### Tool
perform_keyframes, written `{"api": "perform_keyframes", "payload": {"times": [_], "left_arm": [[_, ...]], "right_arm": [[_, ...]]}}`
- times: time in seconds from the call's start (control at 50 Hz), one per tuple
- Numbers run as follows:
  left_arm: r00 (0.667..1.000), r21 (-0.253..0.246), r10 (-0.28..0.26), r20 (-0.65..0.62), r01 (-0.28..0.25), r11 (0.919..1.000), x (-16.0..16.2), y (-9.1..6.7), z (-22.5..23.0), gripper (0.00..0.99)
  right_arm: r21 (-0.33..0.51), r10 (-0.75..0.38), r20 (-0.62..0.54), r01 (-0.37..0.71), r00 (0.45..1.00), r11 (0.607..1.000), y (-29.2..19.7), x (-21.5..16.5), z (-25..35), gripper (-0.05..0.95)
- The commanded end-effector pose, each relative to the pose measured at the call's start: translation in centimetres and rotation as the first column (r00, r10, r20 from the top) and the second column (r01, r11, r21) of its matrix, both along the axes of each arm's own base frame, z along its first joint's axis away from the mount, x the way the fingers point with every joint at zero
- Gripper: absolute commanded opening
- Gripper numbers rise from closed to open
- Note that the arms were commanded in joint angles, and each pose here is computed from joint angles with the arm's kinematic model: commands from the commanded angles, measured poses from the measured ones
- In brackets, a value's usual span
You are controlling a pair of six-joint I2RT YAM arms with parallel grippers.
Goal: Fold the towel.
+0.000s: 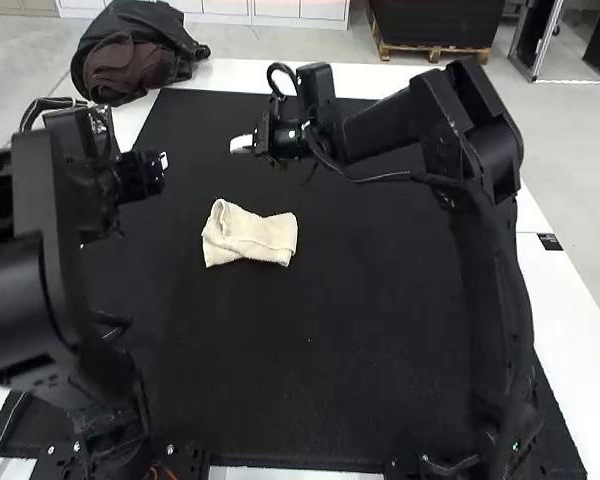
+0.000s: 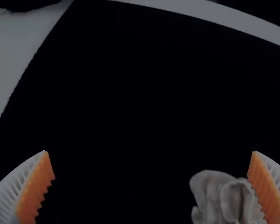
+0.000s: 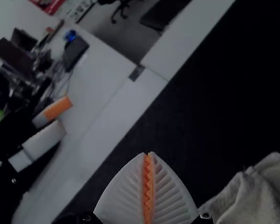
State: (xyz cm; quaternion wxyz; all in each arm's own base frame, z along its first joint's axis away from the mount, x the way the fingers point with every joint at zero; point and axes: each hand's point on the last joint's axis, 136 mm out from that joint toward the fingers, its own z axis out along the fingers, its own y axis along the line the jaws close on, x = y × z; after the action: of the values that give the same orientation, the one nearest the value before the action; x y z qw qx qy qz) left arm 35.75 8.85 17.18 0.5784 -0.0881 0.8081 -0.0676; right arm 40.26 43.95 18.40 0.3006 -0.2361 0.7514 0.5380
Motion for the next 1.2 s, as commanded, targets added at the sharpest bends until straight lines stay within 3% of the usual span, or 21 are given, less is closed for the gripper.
{"api": "perform_keyframes", "payload": {"times": [0.0, 0.16, 0.2, 0.32, 0.42, 0.58, 0.64, 0.8, 0.96, 1.18], "left_arm": [[0.995, 0.032, 0.013, 0.1, -0.017, 0.9994, 0.1, 0.0, 4.6, 0.97], [0.984, 0.056, -0.014, 0.175, 0.004, 0.9984, -0.7, -1.4, 8.4, 0.97], [0.982, 0.062, -0.023, 0.189, 0.011, 0.998, -1.0, -1.9, 9.2, 0.97], [0.971, 0.085, -0.043, 0.234, 0.023, 0.9961, -1.9, -3.3, 12.0, 0.97], [0.957, 0.106, -0.042, 0.289, 0.012, 0.9943, -3.0, -4.3, 14.6, 0.97], [0.903, 0.113, -0.057, 0.426, 0.009, 0.9935, -6.4, -6.5, 19.2, 0.97], [0.876, 0.103, -0.04, 0.481, -0.011, 0.9947, -8.0, -6.8, 20.7, 0.97], [0.799, 0.107, -0.071, 0.597, 0.008, 0.9942, -11.7, -8.4, 23.5, 0.97], [0.734, 0.105, -0.056, 0.677, -0.022, 0.9942, -15.5, -8.7, 25.2, 0.97], [0.635, 0.11, -0.038, 0.772, -0.073, 0.9913, -20.2, -8.7, 26.1, 0.97]], "right_arm": [[0.108, -0.061, 0.189, 0.041, 0.98, 0.993, -1.7, 0.3, 10.8, -0.02], [0.171, -0.143, 0.27, 0.098, 0.952, 0.98, -4.4, -1.0, 18.0, -0.02], [0.182, -0.166, 0.28, 0.117, 0.945, 0.976, -5.5, -1.2, 19.4, 0.05], [0.213, -0.244, 0.308, 0.183, 0.92, 0.96, -8.9, -2.1, 23.2, 0.46], [0.212, -0.3, 0.317, 0.241, 0.9, 0.947, -12.5, -2.8, 25.2, 0.91], [0.246, -0.414, 0.378, 0.341, 0.828, 0.907, -19.1, -4.8, 28.1, 0.92], [0.269, -0.476, 0.41, 0.395, 0.778, 0.878, -22.1, -5.9, 29.2, 0.92], [0.345, -0.583, 0.471, 0.47, 0.662, 0.813, -28.3, -10.5, 31.6, 0.92], [0.418, -0.614, 0.548, 0.451, 0.568, 0.789, -31.8, -17.0, 33.1, 0.92], [0.523, -0.687, 0.626, 0.455, 0.368, 0.721, -34.9, -25.2, 33.6, 0.92]]}}
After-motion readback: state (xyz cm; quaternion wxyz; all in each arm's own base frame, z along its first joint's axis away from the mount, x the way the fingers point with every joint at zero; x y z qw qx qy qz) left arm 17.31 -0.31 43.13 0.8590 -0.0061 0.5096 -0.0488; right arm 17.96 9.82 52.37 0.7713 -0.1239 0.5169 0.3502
